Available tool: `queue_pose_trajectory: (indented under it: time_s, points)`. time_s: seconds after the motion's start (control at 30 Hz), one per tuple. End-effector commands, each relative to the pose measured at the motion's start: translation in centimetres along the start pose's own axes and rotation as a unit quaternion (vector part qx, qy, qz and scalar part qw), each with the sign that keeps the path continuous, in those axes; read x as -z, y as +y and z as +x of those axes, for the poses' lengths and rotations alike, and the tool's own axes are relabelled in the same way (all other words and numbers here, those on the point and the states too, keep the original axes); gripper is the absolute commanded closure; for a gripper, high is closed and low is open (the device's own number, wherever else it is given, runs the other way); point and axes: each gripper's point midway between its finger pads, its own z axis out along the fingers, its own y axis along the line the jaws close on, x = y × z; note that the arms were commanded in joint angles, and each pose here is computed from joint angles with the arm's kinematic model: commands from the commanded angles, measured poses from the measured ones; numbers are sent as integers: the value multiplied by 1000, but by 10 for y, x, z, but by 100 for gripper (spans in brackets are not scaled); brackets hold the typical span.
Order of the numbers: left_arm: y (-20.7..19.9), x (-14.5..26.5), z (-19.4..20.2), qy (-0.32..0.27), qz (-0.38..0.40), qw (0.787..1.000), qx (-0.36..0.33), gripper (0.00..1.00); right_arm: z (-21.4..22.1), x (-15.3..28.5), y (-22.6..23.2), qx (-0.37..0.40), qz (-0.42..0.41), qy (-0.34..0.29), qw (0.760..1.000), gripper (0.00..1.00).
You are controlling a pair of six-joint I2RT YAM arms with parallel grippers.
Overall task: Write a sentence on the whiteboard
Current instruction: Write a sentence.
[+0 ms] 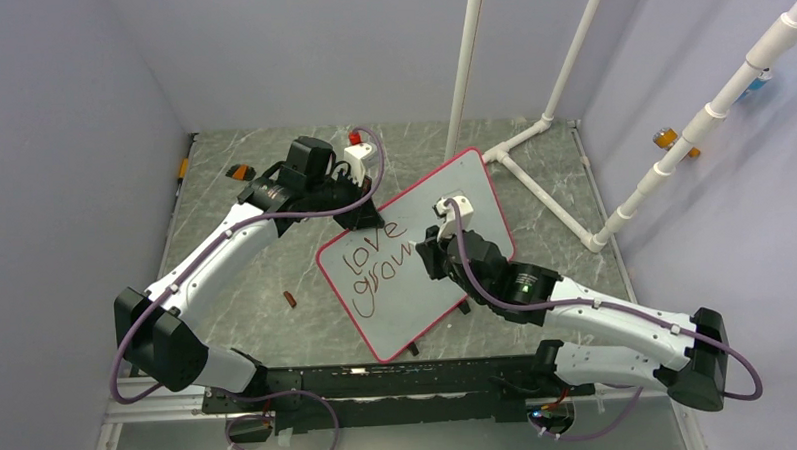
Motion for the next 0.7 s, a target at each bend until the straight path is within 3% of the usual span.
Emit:
queue_pose_trajectory:
  time_s: [0.0, 0.67]
  points:
    - [35, 8, -16, -25, -91, 991, -96, 100, -23, -2, -1, 3, 11, -25, 1000, 100]
    - [31, 6, -16, -24, -83, 992, -95, 100, -38, 19, -14, -15, 17, -54, 998, 100]
